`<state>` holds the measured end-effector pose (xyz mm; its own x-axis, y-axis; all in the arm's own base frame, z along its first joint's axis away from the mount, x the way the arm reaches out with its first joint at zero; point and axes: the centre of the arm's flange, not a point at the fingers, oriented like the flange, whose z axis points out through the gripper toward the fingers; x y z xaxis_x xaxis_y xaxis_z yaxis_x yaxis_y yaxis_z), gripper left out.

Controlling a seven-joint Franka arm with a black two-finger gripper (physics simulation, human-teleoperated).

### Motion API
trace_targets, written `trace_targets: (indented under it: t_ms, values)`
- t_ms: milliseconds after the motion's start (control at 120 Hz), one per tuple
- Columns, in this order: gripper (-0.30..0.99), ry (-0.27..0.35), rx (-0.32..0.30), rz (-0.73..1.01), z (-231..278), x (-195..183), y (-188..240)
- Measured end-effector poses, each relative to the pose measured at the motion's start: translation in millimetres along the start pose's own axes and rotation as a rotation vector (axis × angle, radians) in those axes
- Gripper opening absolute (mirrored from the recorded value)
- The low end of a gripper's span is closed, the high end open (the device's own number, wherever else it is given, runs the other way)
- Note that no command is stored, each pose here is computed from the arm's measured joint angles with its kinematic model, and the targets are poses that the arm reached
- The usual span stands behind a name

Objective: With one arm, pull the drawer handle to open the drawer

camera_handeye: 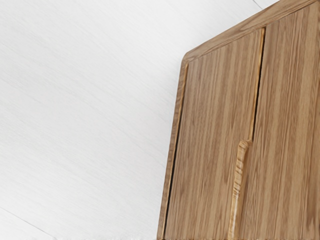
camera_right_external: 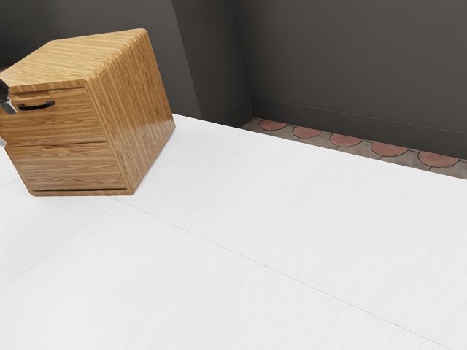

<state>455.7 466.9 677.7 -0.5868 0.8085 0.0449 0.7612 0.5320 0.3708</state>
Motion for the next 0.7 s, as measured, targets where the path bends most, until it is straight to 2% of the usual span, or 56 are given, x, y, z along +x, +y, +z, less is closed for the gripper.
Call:
trace_targets:
  t_ms: [700]
  values:
    - [0.69, 0.006, -0.05, 0.004, 2, 2, 24]
